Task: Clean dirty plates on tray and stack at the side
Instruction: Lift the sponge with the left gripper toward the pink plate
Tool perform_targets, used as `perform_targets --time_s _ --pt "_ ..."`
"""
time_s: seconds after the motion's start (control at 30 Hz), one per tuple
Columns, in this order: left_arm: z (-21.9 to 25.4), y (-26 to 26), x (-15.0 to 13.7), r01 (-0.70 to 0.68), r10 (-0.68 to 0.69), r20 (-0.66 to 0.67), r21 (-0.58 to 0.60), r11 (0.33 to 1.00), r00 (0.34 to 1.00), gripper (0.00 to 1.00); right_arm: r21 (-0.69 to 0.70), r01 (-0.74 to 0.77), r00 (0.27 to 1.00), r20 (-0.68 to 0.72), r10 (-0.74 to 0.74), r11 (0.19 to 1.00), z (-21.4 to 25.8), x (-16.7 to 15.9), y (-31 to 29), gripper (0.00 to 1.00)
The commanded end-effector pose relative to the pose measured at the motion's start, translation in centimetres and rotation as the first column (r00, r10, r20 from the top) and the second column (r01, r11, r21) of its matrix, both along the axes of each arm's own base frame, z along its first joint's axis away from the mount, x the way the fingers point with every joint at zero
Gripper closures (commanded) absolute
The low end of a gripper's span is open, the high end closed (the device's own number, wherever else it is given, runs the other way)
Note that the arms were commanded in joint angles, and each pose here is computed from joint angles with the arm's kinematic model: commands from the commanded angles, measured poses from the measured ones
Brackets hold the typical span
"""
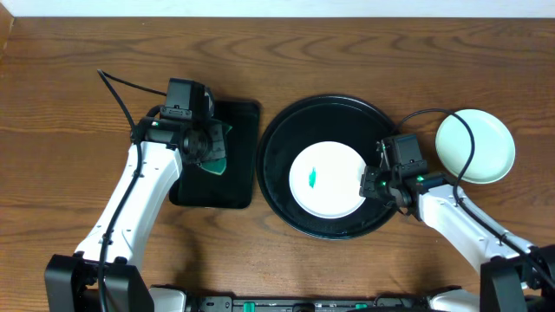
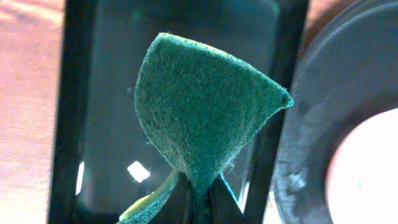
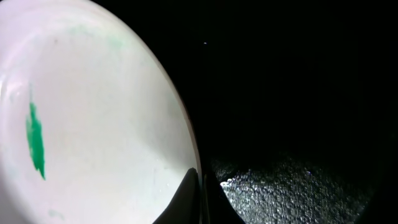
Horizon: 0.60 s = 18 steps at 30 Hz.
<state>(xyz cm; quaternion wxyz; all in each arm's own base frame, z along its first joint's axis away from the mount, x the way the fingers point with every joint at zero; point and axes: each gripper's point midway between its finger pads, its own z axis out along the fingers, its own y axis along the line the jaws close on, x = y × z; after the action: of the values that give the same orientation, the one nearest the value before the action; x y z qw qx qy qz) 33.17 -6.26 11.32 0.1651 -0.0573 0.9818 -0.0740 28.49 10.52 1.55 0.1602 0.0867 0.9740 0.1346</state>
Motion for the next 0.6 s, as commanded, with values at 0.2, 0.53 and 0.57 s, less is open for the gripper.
perform_targets --time_s 0.2,0.53,0.57 --pt "5.0 -0.7 2.2 0.030 -0.030 0.082 0.010 1.000 0.996 0.93 0.005 0.021 0.999 -0.038 -0.021 1.000 -1.6 -0.1 0.4 0.99" --pt "5.0 -8.2 0.1 0.096 -0.091 0.047 -0.112 0.989 0.995 0.92 0.006 0.021 0.999 -0.035 -0.021 1.000 -1.6 0.0 0.4 0.99" --pt "5.1 -9.1 -0.1 0.105 -0.100 0.049 -0.122 0.987 0.994 0.93 0.006 0.021 0.999 -0.035 -0.021 1.000 -1.6 0.0 0.4 0.99"
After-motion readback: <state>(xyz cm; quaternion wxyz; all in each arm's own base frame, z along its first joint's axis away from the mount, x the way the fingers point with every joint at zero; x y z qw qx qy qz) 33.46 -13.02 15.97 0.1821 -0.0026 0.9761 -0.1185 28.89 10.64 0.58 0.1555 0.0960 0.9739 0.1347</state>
